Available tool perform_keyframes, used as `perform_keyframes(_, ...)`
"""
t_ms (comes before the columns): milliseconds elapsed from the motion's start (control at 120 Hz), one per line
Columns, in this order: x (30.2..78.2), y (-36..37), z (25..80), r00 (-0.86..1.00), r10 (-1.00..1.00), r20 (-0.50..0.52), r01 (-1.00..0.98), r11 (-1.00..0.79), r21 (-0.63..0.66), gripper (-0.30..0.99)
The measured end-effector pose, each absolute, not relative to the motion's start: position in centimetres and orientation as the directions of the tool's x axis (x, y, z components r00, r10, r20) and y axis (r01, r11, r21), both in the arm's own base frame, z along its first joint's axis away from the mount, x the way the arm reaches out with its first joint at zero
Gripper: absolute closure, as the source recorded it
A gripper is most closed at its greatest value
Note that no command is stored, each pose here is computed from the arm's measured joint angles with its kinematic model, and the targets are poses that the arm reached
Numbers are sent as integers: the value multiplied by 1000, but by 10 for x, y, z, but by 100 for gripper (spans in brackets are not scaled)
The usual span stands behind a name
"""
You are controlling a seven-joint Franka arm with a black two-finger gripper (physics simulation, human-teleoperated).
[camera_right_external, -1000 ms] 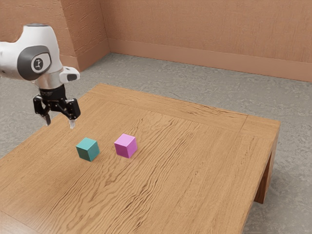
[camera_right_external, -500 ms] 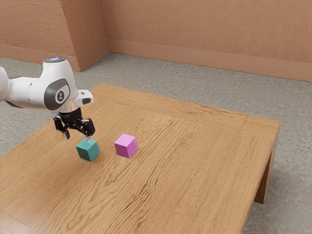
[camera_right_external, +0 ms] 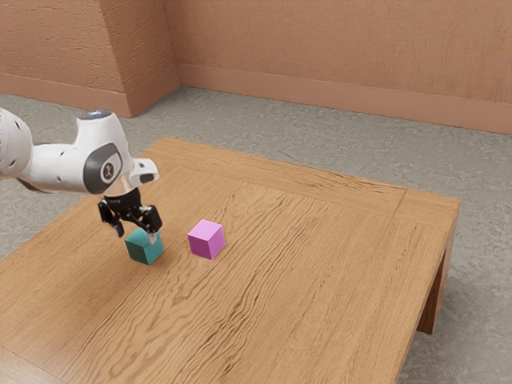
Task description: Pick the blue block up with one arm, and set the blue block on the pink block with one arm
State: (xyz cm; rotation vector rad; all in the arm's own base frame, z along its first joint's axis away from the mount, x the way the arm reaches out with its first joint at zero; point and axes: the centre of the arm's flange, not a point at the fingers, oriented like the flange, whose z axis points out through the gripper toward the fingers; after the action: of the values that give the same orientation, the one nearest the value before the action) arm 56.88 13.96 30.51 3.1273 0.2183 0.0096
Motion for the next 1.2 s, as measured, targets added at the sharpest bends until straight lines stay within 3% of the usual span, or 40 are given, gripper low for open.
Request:
perform_keyframes(750,586,149,257,997,76,1,76,-996,56,0)
perform_keyframes(958,588,145,262,998,55,17,54,-997,53,32)
perform_keyframes(1200,596,110,324,993,6,117,2,-999,35,37)
